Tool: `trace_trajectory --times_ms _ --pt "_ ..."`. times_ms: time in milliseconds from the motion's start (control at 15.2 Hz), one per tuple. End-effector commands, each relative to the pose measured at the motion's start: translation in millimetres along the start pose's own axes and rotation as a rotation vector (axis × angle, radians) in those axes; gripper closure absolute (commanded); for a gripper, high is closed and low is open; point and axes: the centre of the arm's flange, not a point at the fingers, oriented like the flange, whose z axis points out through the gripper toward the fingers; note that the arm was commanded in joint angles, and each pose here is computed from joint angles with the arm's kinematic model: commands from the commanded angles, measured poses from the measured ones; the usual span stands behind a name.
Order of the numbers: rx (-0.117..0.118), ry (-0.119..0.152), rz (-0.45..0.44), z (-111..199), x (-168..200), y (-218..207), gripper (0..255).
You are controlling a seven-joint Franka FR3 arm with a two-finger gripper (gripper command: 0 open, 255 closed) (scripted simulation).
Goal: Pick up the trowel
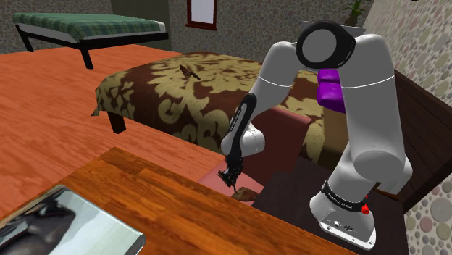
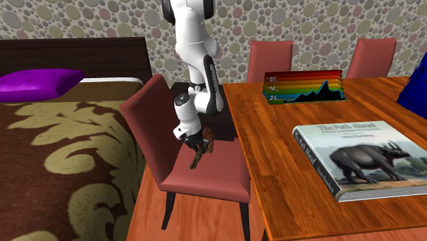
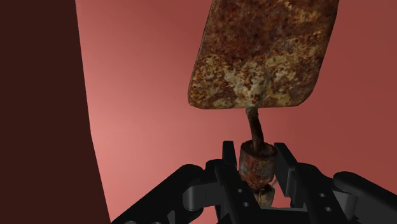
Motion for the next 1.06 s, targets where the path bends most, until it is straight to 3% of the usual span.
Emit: trace_trajectory --times_ms 0,990 --pt "0.000 0.001 0.000 -8.0 -0.3 -1.1 255" --pt "0.000 0.001 0.000 -76.1 -9.1 -11.5 255"
